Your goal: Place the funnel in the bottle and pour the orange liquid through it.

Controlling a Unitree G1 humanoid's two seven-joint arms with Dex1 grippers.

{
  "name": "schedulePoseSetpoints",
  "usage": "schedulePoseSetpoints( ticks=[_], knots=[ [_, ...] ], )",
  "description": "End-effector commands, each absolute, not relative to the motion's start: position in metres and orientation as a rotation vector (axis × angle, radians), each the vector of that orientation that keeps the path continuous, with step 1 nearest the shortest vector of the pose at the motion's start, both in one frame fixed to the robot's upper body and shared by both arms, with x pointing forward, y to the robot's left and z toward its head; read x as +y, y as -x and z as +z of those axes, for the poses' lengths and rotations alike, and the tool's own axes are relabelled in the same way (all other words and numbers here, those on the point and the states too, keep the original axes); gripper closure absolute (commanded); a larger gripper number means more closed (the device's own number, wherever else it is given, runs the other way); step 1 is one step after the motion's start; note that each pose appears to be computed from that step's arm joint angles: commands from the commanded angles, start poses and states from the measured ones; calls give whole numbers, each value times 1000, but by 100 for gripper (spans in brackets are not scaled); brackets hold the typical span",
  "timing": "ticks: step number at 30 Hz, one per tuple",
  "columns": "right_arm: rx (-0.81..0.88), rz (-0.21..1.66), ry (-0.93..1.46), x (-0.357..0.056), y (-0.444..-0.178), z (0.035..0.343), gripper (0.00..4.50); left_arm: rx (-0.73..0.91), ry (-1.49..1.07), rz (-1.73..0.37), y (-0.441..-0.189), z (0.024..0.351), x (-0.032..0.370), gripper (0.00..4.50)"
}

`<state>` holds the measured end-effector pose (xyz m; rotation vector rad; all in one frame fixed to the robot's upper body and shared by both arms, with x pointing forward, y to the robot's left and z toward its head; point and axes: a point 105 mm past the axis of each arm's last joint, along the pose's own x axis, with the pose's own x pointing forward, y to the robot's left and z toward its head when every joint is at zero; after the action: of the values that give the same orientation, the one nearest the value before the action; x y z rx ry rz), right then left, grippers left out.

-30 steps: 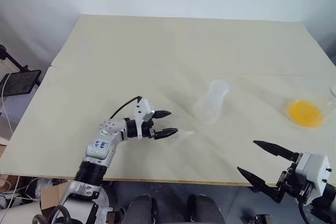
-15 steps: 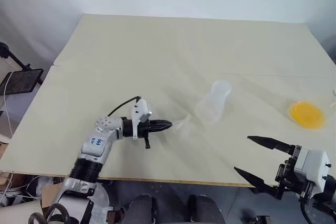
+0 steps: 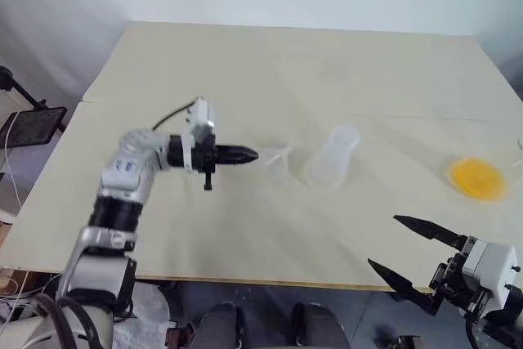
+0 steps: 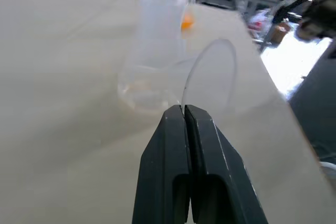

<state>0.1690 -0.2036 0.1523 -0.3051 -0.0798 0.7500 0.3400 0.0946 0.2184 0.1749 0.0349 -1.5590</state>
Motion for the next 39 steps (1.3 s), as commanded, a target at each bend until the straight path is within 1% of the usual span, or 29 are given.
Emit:
schedulePoseSetpoints(
  ticks=[1,8,11,13,17,22,27,34,39],
  knots=[
    [-151,668,305,-206,-168,165,0,55,-163,-1680,-335,238,83,447],
    [-201,538,238,-209,-165,167,0,131,-106,-1798,-335,283,63,447],
    [-232,504,226,-209,-166,173,0,207,-60,-1768,-342,294,54,447],
    [-256,479,210,-209,-166,177,0,303,-79,-1716,-348,293,49,447],
    [-280,451,186,-208,-168,180,0,370,31,-1743,-345,303,38,447],
    [-285,445,178,-206,-170,178,0,447,99,-1710,-347,305,23,447],
    [-293,441,176,-204,-171,176,0,539,77,-1668,-350,296,15,447],
    [-298,435,175,-202,-173,172,0,599,93,-1634,-350,295,2,447],
    [-307,431,175,-200,-174,172,0,605,110,-1585,-355,292,-9,447]
  ],
)
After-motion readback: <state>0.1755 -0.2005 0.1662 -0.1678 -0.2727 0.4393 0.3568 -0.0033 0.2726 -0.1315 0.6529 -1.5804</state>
